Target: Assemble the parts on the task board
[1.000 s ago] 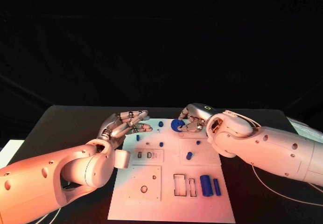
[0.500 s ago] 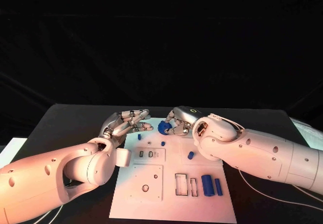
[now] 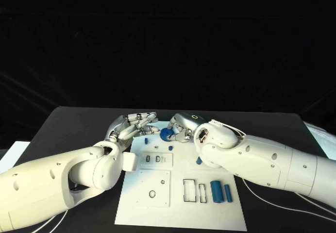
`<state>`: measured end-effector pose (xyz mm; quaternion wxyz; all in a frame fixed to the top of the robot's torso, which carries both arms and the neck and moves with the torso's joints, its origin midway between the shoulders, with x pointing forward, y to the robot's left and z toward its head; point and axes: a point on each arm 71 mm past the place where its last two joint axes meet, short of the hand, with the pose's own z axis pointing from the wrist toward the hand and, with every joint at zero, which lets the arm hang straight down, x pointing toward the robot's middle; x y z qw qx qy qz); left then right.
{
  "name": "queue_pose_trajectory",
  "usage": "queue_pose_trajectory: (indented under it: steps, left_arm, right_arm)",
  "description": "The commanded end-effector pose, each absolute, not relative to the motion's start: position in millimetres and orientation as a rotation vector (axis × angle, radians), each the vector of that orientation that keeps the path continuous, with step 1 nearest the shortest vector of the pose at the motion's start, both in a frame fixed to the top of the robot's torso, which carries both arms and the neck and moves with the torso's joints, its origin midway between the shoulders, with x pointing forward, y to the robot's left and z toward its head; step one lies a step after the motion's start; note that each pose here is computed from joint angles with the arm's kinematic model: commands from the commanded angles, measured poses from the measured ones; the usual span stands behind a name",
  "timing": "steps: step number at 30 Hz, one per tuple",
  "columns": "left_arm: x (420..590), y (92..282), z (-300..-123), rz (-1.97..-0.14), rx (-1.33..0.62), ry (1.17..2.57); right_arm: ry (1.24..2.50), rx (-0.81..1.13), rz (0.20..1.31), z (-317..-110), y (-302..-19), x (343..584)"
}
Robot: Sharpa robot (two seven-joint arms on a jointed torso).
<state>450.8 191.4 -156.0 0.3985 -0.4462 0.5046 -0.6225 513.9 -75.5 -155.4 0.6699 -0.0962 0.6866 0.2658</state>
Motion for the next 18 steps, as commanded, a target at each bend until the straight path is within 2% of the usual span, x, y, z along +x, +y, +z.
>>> queue_pose_trajectory:
  steps: [1,18]
  left_arm:
    - [450.5,189.0,-154.5,-1.606,-1.118,1.278]
    - [450.1,189.8,-154.5,-1.604,-1.120,1.280]
  right_arm:
    - [1.541,-0.223,0.564,-157.6,-75.4,515.2]
    - [1.540,-0.214,0.551,-157.8,-74.5,517.5]
